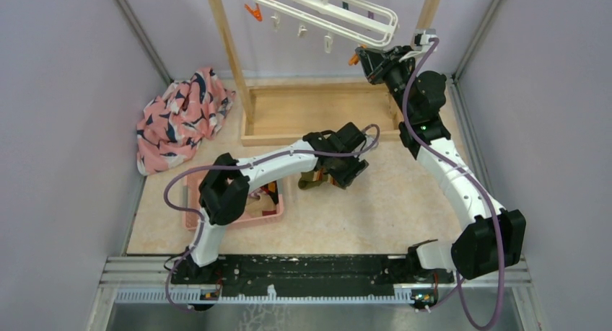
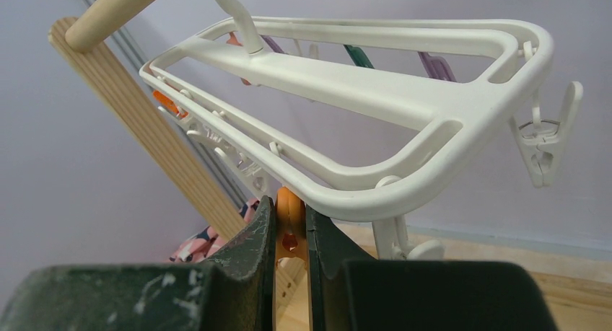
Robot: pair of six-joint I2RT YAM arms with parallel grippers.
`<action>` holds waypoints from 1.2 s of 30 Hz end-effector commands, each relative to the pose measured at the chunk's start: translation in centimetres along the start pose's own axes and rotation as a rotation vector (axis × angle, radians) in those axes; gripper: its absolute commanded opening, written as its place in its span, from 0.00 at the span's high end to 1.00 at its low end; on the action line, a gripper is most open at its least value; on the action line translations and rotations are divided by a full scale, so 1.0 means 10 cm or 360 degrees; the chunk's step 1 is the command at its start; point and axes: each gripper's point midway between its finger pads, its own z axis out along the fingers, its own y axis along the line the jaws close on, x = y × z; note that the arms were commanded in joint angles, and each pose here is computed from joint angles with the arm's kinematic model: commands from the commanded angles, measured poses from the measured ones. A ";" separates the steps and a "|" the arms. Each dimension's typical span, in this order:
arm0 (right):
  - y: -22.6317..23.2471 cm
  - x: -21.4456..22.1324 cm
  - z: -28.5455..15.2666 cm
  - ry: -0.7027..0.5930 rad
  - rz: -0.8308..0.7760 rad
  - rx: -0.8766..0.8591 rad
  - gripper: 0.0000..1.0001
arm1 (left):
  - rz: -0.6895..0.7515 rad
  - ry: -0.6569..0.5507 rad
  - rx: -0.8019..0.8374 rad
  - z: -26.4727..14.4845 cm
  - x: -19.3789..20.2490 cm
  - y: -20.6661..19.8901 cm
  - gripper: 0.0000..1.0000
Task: Clip the socks to the hanger
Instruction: Place the sock at the center of the board, then pick up the sock from the center of the board.
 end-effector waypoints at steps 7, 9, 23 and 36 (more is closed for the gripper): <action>-0.27 0.45 -0.17 0.0253 0.0021 0.0124 1.00 | -0.0012 0.0142 -0.0008 0.32 0.30 -0.02 0.37; -0.27 0.46 -0.17 0.0255 0.0024 0.0124 1.00 | -0.0019 0.0150 -0.0002 0.39 0.33 -0.03 0.37; -0.29 0.49 -0.16 0.0267 0.0034 0.0126 1.00 | -0.0053 0.0294 -0.0036 0.74 0.72 -0.02 0.39; -0.30 0.48 -0.18 0.0266 0.0029 0.0130 1.00 | -0.0060 0.0099 0.0012 0.64 0.62 -0.05 1.00</action>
